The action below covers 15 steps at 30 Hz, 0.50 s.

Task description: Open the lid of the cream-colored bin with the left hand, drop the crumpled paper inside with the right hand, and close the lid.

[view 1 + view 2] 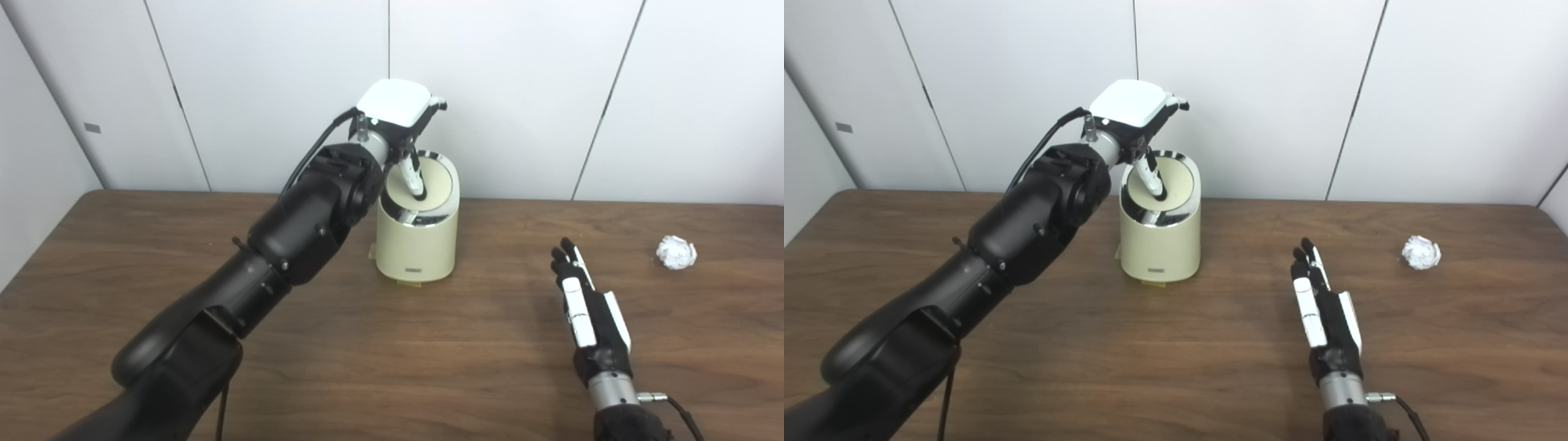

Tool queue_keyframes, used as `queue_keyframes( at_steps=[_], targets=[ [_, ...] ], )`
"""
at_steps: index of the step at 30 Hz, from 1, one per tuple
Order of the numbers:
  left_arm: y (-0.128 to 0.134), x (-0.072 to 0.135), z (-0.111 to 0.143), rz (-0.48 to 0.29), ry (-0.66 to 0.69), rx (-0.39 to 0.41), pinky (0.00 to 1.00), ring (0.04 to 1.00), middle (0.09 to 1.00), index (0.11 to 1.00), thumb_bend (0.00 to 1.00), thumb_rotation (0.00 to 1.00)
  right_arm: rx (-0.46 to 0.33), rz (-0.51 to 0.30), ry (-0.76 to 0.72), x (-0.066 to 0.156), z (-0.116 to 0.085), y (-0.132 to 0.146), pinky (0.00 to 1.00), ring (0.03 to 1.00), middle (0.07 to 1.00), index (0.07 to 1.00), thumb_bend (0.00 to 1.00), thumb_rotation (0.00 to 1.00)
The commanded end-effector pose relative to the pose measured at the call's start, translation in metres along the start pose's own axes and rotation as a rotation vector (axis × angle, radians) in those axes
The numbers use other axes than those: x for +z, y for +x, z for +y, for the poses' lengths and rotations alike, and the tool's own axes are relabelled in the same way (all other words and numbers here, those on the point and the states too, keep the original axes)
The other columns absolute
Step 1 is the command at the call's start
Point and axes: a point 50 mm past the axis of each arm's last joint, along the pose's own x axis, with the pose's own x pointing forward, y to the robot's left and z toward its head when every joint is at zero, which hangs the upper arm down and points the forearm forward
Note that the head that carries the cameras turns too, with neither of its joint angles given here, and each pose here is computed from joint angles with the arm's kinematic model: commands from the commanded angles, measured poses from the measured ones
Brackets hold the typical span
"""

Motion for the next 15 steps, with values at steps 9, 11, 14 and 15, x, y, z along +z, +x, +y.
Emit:
queue_keyframes(
  at_steps=[9, 11, 14, 15],
  targets=[
    [0.001, -0.023, 0.046, 0.060, -0.245, -0.008, 0.81, 0.900, 0.929, 0.937, 1.00, 0.04, 0.002, -0.071, 0.026, 0.014, -0.002, 0.012, 1.00, 0.972, 0.969, 0.985, 0.51, 0.96],
    [-0.003, -0.030, 0.064, 0.055, -0.333, 0.018, 0.78, 0.898, 0.919, 0.932, 0.97, 0.01, 0.001, -0.068, 0.037, 0.013, -0.004, 0.013, 1.00, 0.975, 0.971, 0.987, 0.50, 0.95],
    [-0.009, -0.040, 0.085, 0.055, -0.426, 0.054, 0.74, 0.881, 0.912, 0.928, 0.94, 0.00, 0.003, -0.068, 0.042, 0.011, -0.006, 0.014, 1.00, 0.971, 0.970, 0.990, 0.50, 0.95],
    [-0.012, -0.044, 0.091, 0.056, -0.448, 0.061, 0.74, 0.877, 0.910, 0.928, 0.93, 0.00, 0.002, -0.069, 0.039, 0.011, -0.006, 0.014, 1.00, 0.970, 0.970, 0.991, 0.50, 0.95]
  ],
)
